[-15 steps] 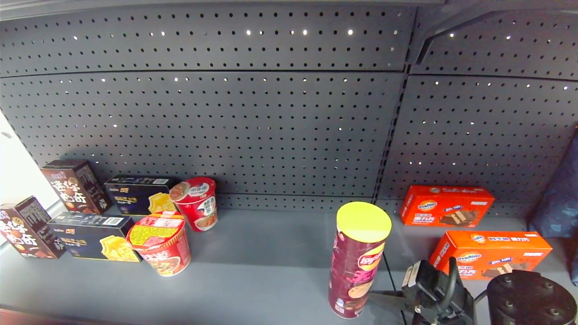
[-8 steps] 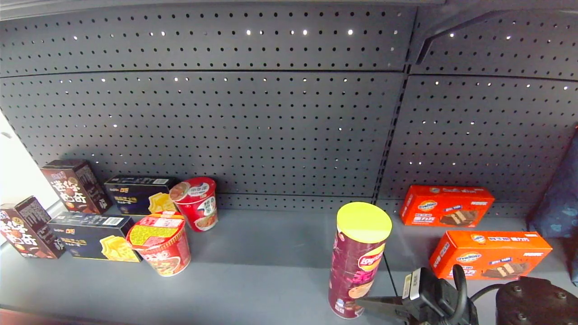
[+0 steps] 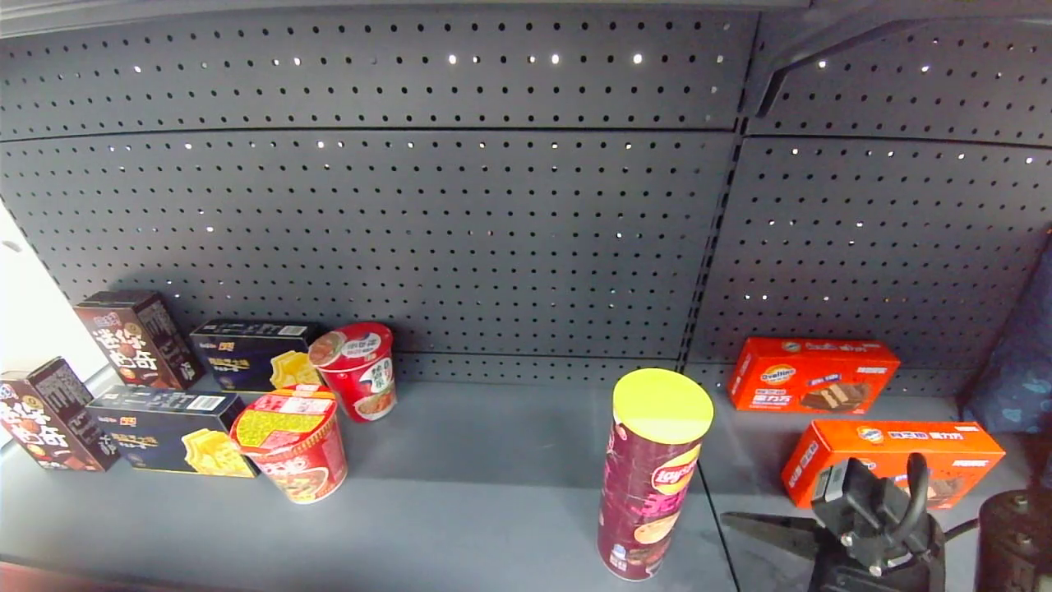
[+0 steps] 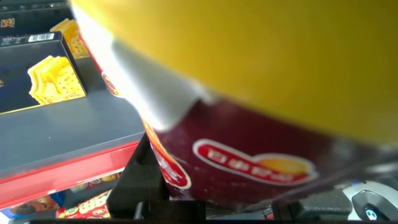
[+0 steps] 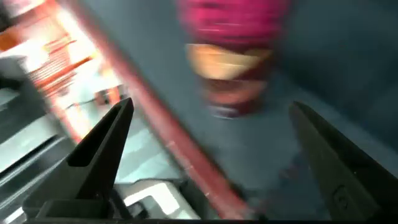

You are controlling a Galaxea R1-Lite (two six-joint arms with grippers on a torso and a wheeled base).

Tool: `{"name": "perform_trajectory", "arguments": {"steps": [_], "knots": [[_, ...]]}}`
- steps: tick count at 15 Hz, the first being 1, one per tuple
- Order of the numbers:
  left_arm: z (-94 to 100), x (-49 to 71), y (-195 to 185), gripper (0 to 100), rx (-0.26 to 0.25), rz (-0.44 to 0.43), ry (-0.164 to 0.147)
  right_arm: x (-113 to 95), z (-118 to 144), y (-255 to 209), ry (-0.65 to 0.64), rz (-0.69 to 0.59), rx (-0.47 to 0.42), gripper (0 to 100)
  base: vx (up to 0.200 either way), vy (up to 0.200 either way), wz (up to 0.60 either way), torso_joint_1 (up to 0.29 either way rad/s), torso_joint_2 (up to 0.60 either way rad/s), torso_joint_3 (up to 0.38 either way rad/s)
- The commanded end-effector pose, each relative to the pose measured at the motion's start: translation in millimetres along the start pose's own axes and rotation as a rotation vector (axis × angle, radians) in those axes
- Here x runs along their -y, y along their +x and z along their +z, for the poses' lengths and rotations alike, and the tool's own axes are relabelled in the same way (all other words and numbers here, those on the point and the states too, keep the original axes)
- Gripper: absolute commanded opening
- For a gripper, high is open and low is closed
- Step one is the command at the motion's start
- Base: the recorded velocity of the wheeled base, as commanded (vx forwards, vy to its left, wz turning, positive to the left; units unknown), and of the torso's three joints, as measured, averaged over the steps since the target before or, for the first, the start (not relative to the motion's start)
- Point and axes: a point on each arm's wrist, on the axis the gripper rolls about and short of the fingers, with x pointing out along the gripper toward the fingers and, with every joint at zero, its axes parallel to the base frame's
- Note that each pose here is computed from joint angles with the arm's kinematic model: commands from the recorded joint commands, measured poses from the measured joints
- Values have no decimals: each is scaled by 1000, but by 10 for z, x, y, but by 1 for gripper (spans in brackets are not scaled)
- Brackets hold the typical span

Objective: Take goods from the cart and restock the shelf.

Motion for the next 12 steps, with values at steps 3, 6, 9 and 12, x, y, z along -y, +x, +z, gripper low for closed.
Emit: {"name": "perform_trajectory", "arguments": {"steps": [3,6,9,12], "knots": [[-14,-1,0,0,-1,-4,0,182,7,-51,32,-180,-27,100,0,0,0,0,0,0],[-15,0,-2,0,1,-1,0,229,95,113,32,-257,-47,100,0,0,0,0,0,0],[-16,1,-5,0,4,-1,-1,276,132,228,37,-278,-63,100,0,0,0,0,0,0],[-22,1,-9,0,7,4,0,343,118,263,46,-335,-88,100,0,0,0,0,0,0]]}}
